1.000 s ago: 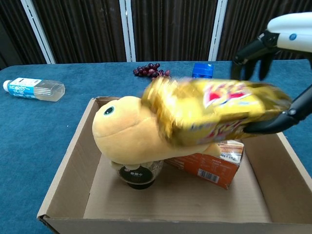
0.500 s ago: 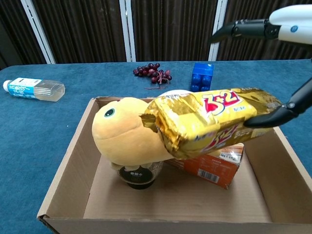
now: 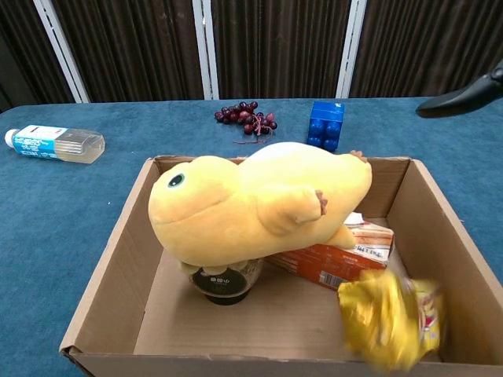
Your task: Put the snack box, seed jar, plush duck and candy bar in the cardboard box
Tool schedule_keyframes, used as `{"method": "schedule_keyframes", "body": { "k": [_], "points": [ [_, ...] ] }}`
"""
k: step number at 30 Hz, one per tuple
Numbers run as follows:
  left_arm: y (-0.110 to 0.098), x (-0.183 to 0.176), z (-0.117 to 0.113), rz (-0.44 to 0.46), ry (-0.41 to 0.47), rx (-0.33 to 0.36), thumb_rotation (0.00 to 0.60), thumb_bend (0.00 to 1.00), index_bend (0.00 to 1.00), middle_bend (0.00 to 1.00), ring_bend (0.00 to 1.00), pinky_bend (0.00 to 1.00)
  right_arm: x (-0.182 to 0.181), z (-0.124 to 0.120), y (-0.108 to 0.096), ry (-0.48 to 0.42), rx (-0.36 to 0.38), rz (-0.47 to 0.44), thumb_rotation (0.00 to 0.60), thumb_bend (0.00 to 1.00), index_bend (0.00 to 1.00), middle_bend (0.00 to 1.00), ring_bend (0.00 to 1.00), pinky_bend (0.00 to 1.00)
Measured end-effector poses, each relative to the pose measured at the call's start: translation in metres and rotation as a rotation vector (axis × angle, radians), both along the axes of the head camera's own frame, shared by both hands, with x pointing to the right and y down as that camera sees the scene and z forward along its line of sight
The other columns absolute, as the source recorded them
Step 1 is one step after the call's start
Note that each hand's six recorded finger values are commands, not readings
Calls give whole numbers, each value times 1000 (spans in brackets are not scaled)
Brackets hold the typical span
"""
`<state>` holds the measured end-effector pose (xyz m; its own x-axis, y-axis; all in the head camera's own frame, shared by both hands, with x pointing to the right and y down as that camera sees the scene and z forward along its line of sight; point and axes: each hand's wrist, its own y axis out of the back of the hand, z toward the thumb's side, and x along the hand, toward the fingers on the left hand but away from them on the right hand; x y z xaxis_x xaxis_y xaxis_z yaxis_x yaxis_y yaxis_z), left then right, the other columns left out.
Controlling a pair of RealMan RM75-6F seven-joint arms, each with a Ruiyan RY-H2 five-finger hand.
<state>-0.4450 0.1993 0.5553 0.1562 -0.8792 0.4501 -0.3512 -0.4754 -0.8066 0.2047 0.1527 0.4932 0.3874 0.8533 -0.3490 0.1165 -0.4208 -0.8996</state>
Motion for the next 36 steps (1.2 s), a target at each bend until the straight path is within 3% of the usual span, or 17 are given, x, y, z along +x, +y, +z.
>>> {"method": "schedule_keyframes", "body": {
  "k": [9, 16, 27, 32, 36],
  "points": [
    [1, 1, -1, 3, 2, 3, 600, 57, 8, 0, 0, 0, -4, -8, 5, -4, 14, -25, 600, 73, 7, 0, 0, 6],
    [1, -1, -2, 0, 1, 8, 600, 57, 8, 0, 0, 0, 19, 6, 4, 42, 8, 24, 600, 73, 22, 0, 0, 0],
    [1, -3, -5, 43, -87, 68, 600, 57, 0, 0, 0, 0, 137, 55, 30, 145, -72, 273, 600, 60, 0, 0, 0, 0],
    [3, -5, -5, 64, -146, 96, 600, 55, 0, 0, 0, 0, 194, 60, 58, 184, -70, 388, 600, 50, 0, 0, 0, 0],
    [6, -8, -2, 82, -214, 113, 600, 54, 0, 0, 0, 0, 213, 58, 76, 221, -44, 399, 600, 49, 0, 0, 0, 0]
  ]
}}
